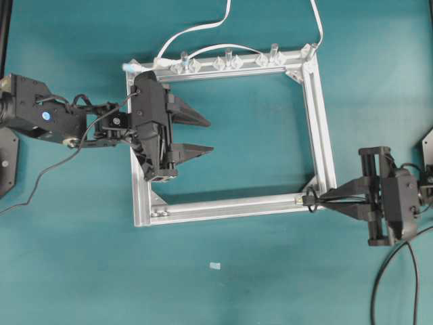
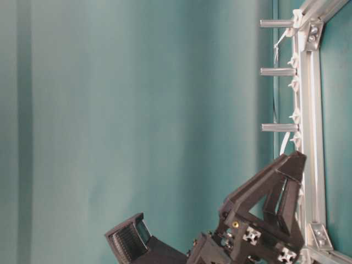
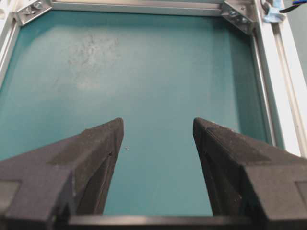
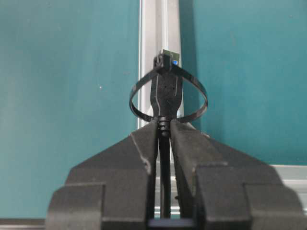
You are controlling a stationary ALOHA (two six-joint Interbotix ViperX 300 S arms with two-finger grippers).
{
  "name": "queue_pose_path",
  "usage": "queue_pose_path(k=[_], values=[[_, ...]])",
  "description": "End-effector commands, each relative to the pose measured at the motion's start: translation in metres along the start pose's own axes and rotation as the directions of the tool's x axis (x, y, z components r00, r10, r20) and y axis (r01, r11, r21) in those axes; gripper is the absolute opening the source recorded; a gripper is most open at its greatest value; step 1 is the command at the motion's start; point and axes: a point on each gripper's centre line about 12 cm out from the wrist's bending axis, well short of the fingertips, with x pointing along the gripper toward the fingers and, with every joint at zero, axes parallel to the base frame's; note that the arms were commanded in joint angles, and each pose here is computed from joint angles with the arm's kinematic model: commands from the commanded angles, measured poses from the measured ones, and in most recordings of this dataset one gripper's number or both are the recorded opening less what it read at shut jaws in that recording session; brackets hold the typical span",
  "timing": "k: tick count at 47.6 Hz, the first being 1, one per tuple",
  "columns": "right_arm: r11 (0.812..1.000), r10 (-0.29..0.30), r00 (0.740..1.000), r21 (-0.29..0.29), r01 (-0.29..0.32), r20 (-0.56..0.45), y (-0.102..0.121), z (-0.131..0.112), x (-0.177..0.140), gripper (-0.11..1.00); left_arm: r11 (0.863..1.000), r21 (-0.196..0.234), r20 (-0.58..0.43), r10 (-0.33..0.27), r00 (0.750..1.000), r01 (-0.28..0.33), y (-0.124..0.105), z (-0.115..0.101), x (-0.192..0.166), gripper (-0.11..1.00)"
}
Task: Insert the wire through the string loop located on the right side.
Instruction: 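Push the USB plug through the zip-tie loop with the right gripper, then move the open left gripper toward the plug poking through the loop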
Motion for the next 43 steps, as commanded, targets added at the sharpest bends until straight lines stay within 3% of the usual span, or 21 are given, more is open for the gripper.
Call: queue_pose_path(k=[1,23,37,43], values=[[1.000,-0.001,1.000,0.005,0.001,0.019,0.002,0.007,0.004,0.11,1.000,-0.004,0.038,-0.007,0.999,0.007,-0.003,0.013,0.000,0.62],[1.000,-0.019,1.000,0.009,0.019,0.014,0.002,0.010,0.011,0.11,1.000,-0.001,0.034,-0.021,0.999,0.021,-0.009,0.012,0.000,0.62],[1.000,-0.020,1.000,0.011,0.020,0.015,0.002,0.010,0.011,0.11,0.991,0.044,-0.033,-0.127,0.991,0.129,-0.054,0.014,0.003,0.62],[1.000,-0.021,1.000,0.011,0.021,0.015,0.001,0.011,0.011,0.11,0.988,0.015,-0.065,-0.155,0.986,0.156,-0.068,0.016,0.005,0.62]])
